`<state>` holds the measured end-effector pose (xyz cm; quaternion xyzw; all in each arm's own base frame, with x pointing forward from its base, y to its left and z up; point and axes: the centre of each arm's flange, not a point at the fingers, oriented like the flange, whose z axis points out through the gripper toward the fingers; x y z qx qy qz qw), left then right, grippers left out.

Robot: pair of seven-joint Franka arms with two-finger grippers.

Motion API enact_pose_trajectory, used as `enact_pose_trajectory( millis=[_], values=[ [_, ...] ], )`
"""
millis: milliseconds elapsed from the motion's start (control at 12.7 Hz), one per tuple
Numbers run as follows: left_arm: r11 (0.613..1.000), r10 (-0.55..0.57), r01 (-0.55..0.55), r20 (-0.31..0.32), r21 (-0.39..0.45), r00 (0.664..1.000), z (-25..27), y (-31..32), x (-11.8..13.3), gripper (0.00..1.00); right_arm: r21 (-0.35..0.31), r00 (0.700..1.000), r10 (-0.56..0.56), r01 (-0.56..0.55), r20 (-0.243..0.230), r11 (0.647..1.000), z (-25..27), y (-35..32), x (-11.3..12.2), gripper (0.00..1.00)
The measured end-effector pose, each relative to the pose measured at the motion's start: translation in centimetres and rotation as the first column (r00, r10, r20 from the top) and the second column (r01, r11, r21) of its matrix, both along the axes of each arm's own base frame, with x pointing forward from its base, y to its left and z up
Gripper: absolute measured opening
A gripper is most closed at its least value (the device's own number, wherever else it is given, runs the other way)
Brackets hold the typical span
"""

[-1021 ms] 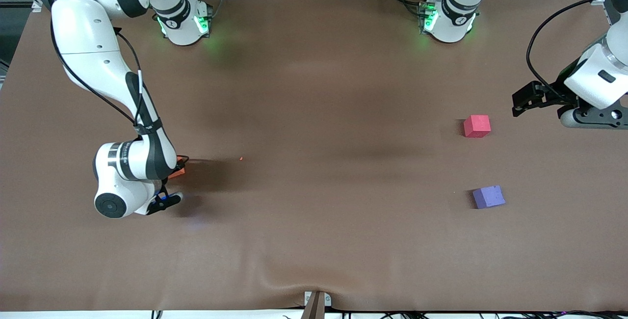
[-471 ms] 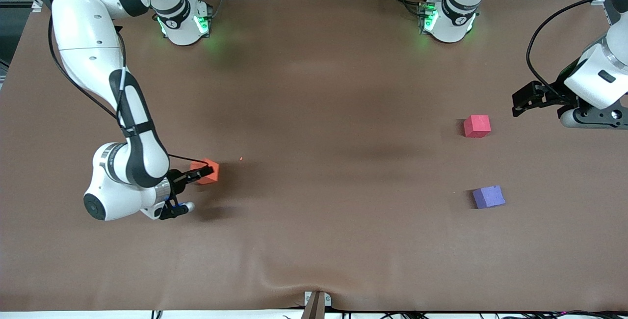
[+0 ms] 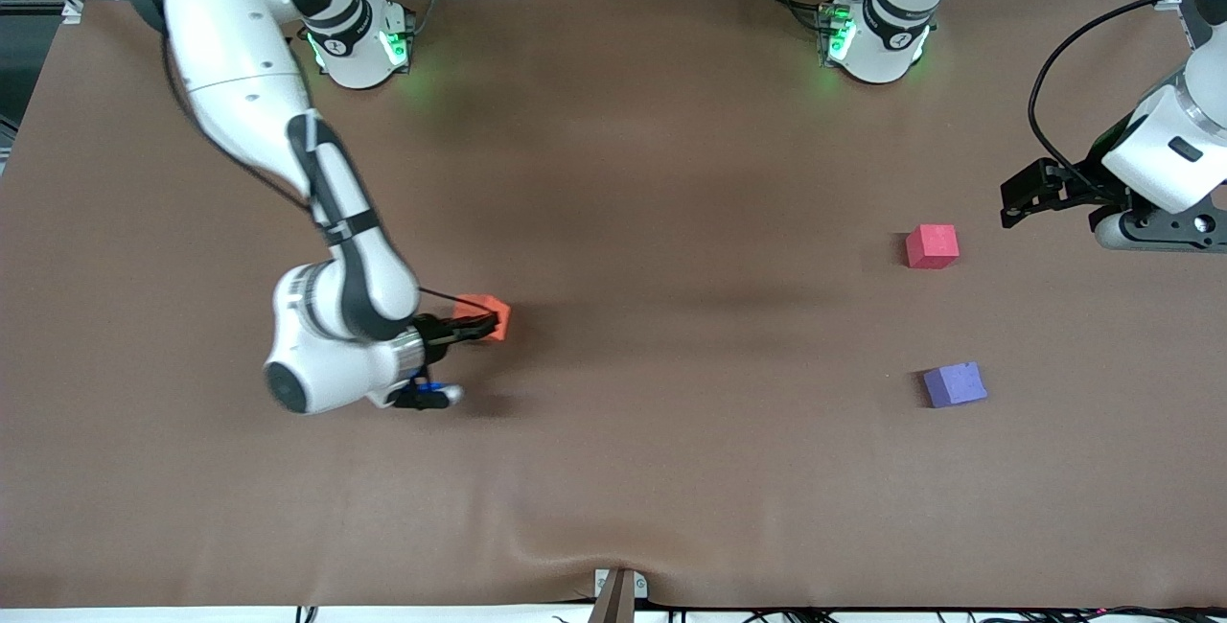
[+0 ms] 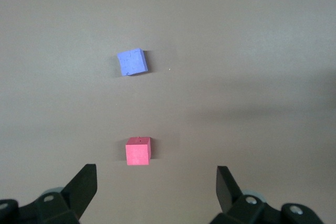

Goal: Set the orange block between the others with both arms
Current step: 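Carry the orange cube with the right gripper toward the table middle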

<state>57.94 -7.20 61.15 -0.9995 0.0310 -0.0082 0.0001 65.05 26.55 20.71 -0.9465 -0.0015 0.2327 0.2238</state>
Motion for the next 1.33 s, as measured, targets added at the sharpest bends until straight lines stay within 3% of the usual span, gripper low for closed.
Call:
enact_pose_trajectory(
  millis=[393, 785, 1099, 1335],
  values=[
    [1.000, -0.001, 0.001, 0.000, 0.000, 1.000, 0.0, 0.0, 0.0, 1.00, -0.119, 0.996, -0.087, 0.087, 0.008, 0.989, 0.5, 14.0, -5.7, 0.61],
    [1.000, -0.004, 0.004, 0.000, 0.000, 1.000, 0.0, -0.2, 0.0, 1.00, -0.134, 1.000, 0.011, -0.010, 0.006, 0.991, 0.4, 21.8, -11.7, 0.61],
    [1.000, -0.015, 0.015, 0.000, -0.001, 1.000, 0.0, -0.8, -0.1, 1.00, -0.147, 1.000, 0.029, -0.029, -0.003, 0.989, -0.9, 22.7, -13.0, 0.61],
    [0.995, -0.100, 0.100, -0.007, -0.010, 0.995, -0.2, -6.0, -1.1, 1.00, -0.149, 0.999, 0.035, -0.032, 0.019, 0.988, -2.3, 23.9, -13.9, 0.62]
  ],
)
